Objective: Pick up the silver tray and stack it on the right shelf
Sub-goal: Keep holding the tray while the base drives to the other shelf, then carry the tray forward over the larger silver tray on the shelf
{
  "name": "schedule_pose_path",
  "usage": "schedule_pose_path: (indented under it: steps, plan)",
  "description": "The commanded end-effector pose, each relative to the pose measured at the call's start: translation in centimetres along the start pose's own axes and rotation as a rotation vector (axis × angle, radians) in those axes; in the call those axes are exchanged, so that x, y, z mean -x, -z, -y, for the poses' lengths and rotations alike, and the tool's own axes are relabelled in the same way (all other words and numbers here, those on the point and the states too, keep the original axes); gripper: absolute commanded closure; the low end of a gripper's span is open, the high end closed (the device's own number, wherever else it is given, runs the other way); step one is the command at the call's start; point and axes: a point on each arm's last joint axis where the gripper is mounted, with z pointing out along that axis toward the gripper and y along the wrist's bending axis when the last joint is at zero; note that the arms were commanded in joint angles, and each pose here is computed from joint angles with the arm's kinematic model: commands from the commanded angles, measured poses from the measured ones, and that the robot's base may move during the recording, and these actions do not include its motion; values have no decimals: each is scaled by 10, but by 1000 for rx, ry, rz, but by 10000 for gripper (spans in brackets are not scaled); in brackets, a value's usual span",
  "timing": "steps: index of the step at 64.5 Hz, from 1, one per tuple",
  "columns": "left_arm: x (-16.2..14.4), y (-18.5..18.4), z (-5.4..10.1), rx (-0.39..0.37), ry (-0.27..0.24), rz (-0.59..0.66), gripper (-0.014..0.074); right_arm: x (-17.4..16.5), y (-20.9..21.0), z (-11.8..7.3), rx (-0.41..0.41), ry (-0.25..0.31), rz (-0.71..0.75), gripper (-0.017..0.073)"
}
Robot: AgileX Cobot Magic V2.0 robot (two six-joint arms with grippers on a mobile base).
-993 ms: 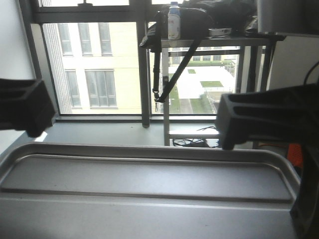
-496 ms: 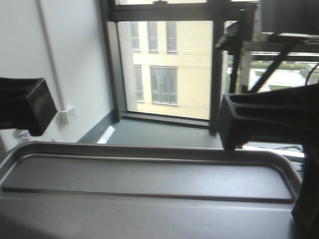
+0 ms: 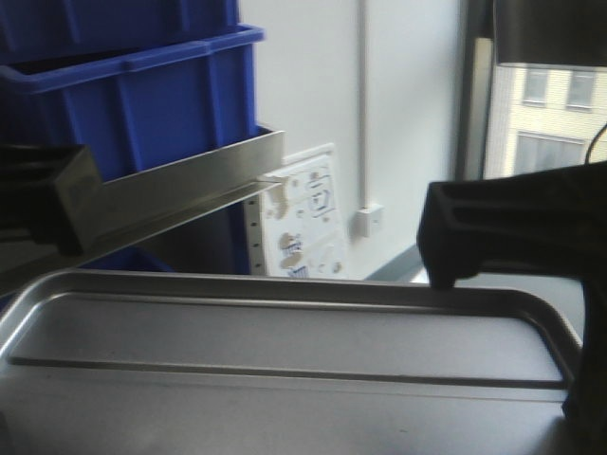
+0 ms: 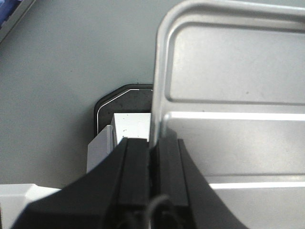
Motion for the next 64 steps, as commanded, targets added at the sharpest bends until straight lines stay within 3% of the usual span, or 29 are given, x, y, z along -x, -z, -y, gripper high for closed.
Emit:
schedule_pose_path:
  steps: [1, 11, 64]
  plan:
    - [-4, 11, -27, 271, -18, -43, 694, 2, 9, 25, -236, 31, 4, 503]
    - [-4, 11, -27, 271, -18, -43, 694, 1, 10, 29, -280, 30, -10, 503]
    - [-4, 11, -27, 271, -18, -43, 694, 1, 10, 29, -280, 30, -10, 503]
